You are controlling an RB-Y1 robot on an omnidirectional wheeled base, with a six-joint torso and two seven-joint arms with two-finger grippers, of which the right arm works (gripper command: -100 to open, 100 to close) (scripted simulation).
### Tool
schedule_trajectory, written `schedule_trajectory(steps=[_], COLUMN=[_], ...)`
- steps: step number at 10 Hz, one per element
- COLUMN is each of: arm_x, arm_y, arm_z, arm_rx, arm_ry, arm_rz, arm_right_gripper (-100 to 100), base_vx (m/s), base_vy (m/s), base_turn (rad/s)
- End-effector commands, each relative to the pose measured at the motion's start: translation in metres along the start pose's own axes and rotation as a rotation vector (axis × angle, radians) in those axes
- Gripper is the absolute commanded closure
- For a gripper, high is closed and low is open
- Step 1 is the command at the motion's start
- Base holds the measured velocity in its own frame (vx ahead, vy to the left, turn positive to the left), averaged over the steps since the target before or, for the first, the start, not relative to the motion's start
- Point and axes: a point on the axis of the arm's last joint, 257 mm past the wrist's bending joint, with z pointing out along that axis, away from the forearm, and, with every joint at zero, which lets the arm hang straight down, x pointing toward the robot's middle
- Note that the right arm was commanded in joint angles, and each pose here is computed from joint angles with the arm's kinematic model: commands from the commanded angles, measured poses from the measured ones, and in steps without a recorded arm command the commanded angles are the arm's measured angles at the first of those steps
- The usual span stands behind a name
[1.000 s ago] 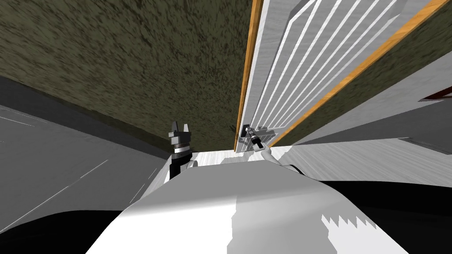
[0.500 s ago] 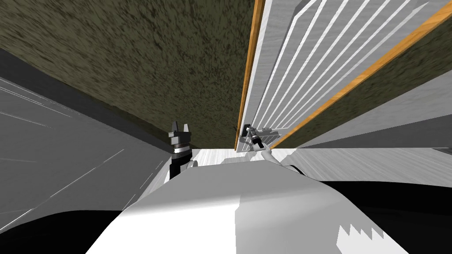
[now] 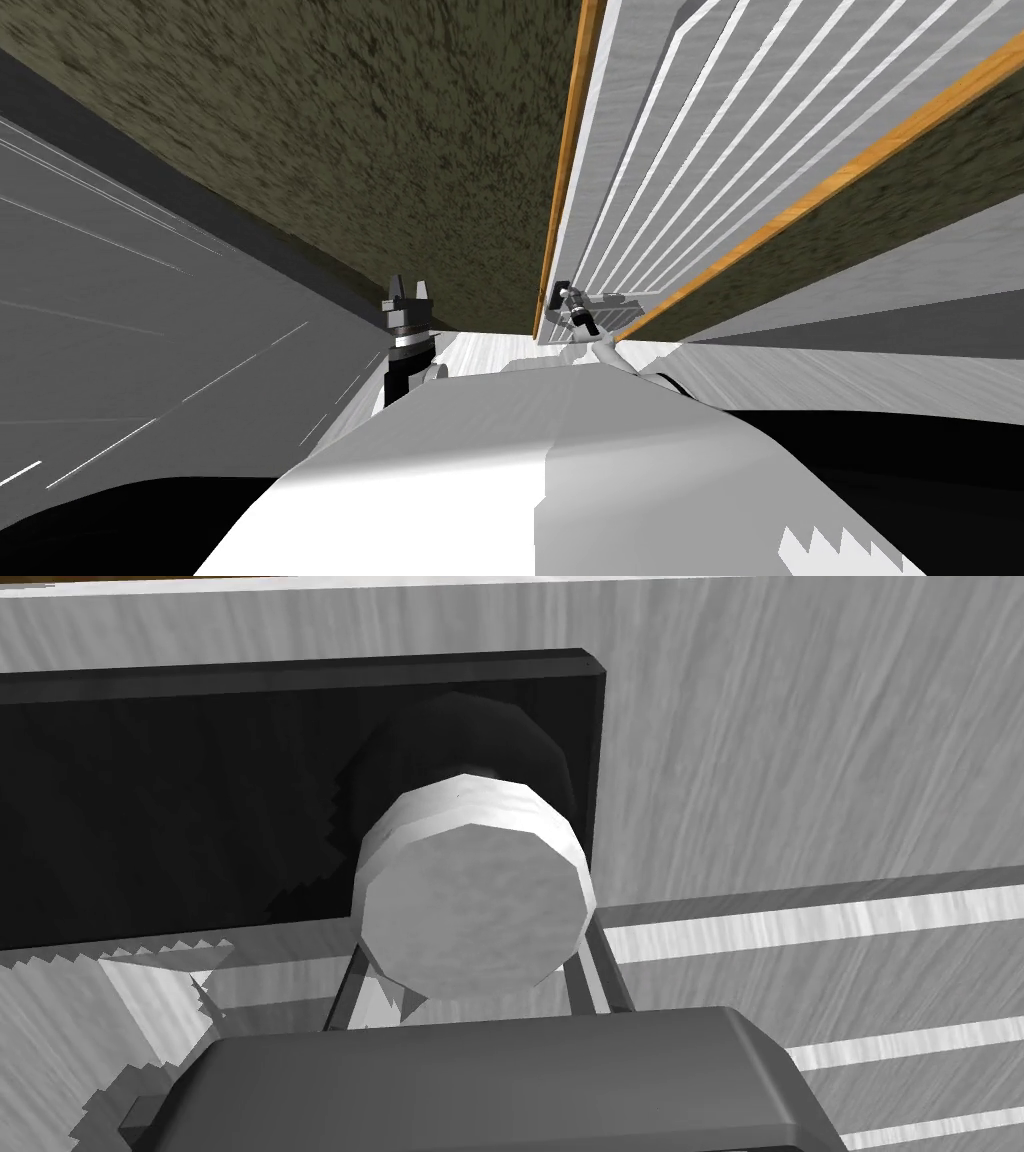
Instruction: Pull the door open
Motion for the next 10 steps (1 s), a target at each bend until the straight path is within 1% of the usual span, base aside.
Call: schedule_trajectory(steps=[1,3,4,5,6,7,10], arm_x=[-0.002,-0.01,-0.011,-0.016,-0.02,-0.02,-0.033], arm_y=[0.011,0.01,0.01,0.009,0.008,0.008,0.005], arm_z=[0.0049,0.0048,0.0047,0.0045,0.0043,0.0042,0.0031], arm_rx=[-0.027,-0.026,-0.027,-0.028,-0.029,-0.03,-0.036], arm_ry=[-0.016,-0.046,-0.05,-0.067,-0.083,-0.084,-0.131], arm_rz=[0.082,0.189,0.205,0.266,0.316,0.327,0.498], arm_right_gripper=[100,100,100,100,100,100,100], base_vx=[-0.051,-0.069,-0.061,-0.075,-0.093,-0.059,-0.07], base_vy=[-0.035,-0.054,-0.039,-0.028,-0.043,-0.038,-0.038], base_turn=[0.091,0.166,0.077,0.087,0.177,0.071,0.138])
